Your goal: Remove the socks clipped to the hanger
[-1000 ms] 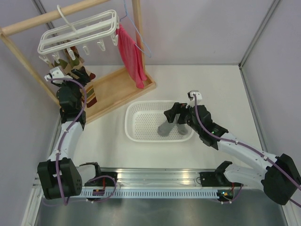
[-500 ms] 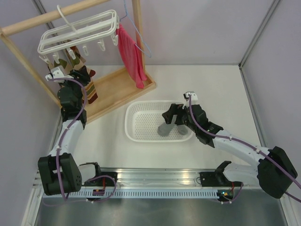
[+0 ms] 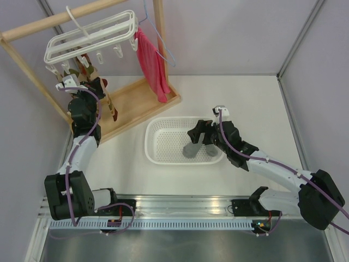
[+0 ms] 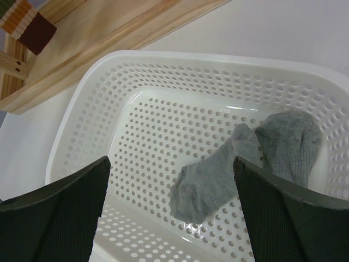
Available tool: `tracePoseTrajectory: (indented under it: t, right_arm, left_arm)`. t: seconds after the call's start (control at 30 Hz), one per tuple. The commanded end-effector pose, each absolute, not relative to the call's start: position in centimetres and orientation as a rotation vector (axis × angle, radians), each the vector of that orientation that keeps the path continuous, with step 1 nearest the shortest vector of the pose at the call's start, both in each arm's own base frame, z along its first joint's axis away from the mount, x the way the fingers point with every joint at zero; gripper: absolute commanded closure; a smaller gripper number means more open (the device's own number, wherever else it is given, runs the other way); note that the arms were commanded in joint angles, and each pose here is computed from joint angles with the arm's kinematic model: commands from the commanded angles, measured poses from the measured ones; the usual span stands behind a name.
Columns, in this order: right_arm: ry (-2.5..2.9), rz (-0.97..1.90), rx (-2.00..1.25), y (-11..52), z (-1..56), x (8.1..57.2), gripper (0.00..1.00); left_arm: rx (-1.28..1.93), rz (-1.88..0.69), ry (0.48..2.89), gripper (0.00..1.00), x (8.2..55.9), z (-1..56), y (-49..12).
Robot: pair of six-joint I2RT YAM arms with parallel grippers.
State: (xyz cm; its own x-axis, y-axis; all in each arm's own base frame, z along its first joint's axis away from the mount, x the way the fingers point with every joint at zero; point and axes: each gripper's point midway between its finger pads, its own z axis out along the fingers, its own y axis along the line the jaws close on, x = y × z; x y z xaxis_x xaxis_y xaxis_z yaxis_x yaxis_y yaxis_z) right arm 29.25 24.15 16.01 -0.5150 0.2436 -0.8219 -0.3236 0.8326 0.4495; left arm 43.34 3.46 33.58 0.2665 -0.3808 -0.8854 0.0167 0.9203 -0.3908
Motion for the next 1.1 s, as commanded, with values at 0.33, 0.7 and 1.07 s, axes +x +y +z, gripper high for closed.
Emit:
tracePoseTrajectory:
  t: [0.33, 0.7, 1.07]
  right_arm:
    - [1.906, 0.782, -0.083, 25.2, 19.0, 29.5, 0.04]
    - [1.519, 1.147, -0.465, 35.2, 28.2, 26.6, 0.02]
    - [1.134, 1.51, -0.635, 45.5, 33.4, 26.4, 0.02]
  left_arm:
    - [-0.314, -0.302, 1.167, 0.98, 38.9, 39.8, 2.8]
    - [-0.347, -0.354, 1.255, 0.98, 36.2, 39.7, 1.8]
    - [-0.342, -0.511, 1.348, 0.98, 34.9, 39.5, -0.8]
